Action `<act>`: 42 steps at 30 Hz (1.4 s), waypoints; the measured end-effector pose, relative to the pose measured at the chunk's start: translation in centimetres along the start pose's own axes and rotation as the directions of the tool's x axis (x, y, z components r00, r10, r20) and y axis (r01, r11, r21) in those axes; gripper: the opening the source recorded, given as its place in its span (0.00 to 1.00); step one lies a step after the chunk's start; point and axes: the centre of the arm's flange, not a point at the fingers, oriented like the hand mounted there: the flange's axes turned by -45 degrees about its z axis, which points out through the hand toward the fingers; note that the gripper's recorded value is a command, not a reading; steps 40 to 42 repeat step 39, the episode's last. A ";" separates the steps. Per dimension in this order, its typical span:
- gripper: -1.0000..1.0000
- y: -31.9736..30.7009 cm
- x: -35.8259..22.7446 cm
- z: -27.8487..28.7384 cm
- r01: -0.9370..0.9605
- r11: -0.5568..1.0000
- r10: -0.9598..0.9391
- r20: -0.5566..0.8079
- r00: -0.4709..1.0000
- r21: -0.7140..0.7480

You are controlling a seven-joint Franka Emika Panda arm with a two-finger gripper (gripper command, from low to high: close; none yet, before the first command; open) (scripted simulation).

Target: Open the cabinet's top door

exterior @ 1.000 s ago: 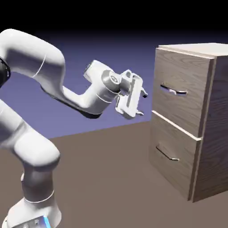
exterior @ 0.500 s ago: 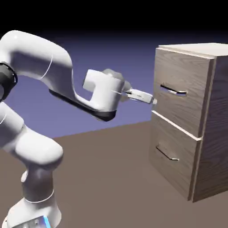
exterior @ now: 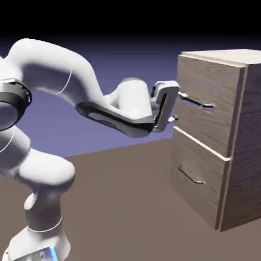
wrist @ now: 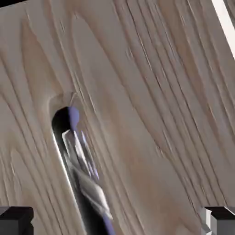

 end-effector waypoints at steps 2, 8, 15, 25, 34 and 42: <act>0.50 -0.1 0.3 0.4 0.132 0.991 -0.133 0.026 0.991 0.039; 0.50 -0.3 0.2 5.0 0.135 0.990 -0.136 0.027 0.990 0.040; 0.00 -0.1 0.3 0.8 0.136 0.990 -0.138 0.027 0.990 0.042; 0.00 0.3 0.6 -10.6 0.136 0.990 -0.137 0.027 0.990 0.041; 0.00 0.6 0.9 -19.3 0.136 0.990 -0.138 0.027 0.990 0.041; 1.00 0.7 1.0 -22.8 0.136 0.990 -0.137 0.027 0.990 0.041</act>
